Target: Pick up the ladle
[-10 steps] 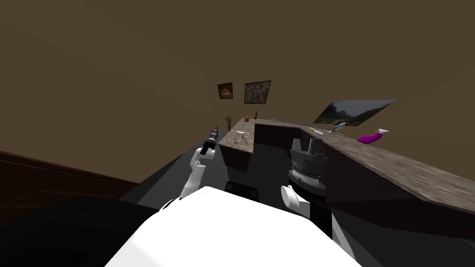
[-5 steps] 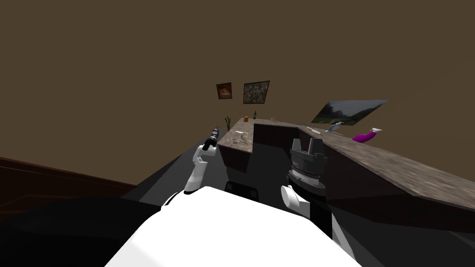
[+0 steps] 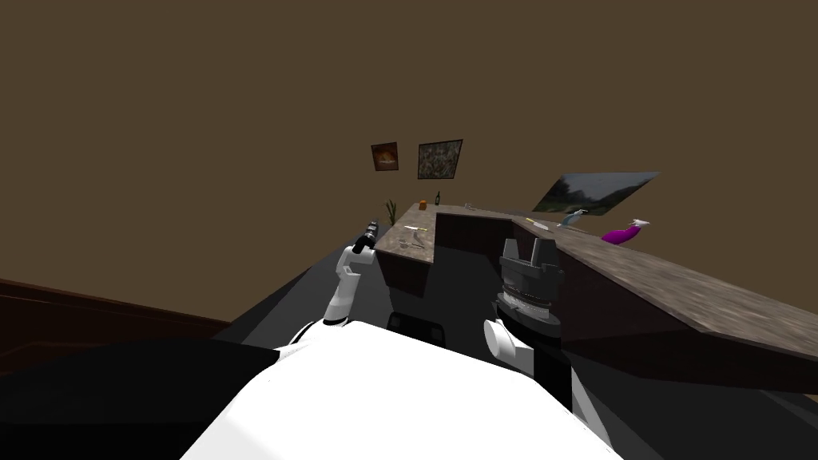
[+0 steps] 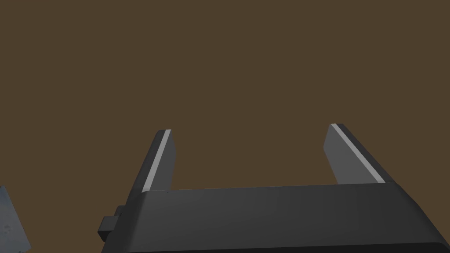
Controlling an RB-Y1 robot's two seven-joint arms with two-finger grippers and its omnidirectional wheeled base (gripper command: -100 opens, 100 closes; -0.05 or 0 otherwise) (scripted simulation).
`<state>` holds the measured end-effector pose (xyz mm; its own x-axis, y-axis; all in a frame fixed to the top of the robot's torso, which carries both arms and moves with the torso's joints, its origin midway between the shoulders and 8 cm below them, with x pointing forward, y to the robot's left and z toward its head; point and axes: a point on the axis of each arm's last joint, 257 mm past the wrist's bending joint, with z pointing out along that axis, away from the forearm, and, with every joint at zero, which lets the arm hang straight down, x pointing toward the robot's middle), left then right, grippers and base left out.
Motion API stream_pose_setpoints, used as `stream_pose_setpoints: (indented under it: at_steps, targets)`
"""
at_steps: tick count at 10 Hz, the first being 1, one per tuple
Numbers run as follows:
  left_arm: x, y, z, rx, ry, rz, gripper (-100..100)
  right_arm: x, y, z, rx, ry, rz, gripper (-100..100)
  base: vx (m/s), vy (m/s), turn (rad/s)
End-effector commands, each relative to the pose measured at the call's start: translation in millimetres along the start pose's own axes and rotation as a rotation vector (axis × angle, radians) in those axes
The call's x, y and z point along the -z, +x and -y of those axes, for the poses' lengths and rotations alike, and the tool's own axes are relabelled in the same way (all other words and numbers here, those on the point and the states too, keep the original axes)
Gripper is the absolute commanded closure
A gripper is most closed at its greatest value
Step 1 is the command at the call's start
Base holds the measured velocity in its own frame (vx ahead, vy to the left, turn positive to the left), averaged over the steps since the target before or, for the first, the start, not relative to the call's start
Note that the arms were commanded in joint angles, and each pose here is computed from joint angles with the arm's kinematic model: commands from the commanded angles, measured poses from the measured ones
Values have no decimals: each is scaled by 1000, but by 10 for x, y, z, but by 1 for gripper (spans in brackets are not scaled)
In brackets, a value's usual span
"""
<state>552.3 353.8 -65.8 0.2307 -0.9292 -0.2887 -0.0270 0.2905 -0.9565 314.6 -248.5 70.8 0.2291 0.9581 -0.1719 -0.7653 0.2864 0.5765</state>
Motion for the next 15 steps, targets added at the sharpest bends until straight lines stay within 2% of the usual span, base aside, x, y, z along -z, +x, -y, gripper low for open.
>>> stream_pose_setpoints:
  at_steps: [1, 2, 3, 5, 6, 8, 9, 11, 12, 14, 15]
  targets:
    - [-47, 14, -89, 8, -45, -1, -100, 0, 0, 0, 0, 0, 0, 0, 7, -5, -28]
    - [-45, 14, -132, 8, -62, 0, -100, 0, 0, 0, 0, 0, 0, 0, 0, 0, 0]
    - [-136, 59, -143, 25, -89, -5, -100, 0, 0, 0, 0, 0, 0, 0, 10, -4, -53]
    - [-124, 59, -251, 25, -131, -4, -100, 0, 0, 0, 0, 0, 0, 0, 9, -3, -8]
    - [-206, 117, -279, 41, -164, -10, -100, 0, 0, 0, 0, 0, 0, 0, 14, -3, -40]
    - [-189, 117, -371, 41, -200, -10, -100, 0, 0, 0, 0, 0, 0, 0, 13, 0, -14]
    - [-261, 187, -397, 57, -233, -19, -100, 0, 0, 0, 0, 0, 0, 0, 16, 0, -43]
    - [-237, 187, -490, 57, -270, -18, -100, 0, 0, 0, 0, 0, 0, 0, 16, 0, -12]
    - [-296, 268, -525, 72, -306, -29, -100, 0, 0, 0, 0, 0, 0, 0, 20, 2, -42]
    - [-268, 270, -609, 71, -341, -29, -100, 0, 0, 0, 0, 0, 0, 0, 19, 3, -13]
    - [-313, 361, -651, 85, -380, -42, -100, 0, 0, 0, 0, 0, 0, 0, 25, 2, -40]
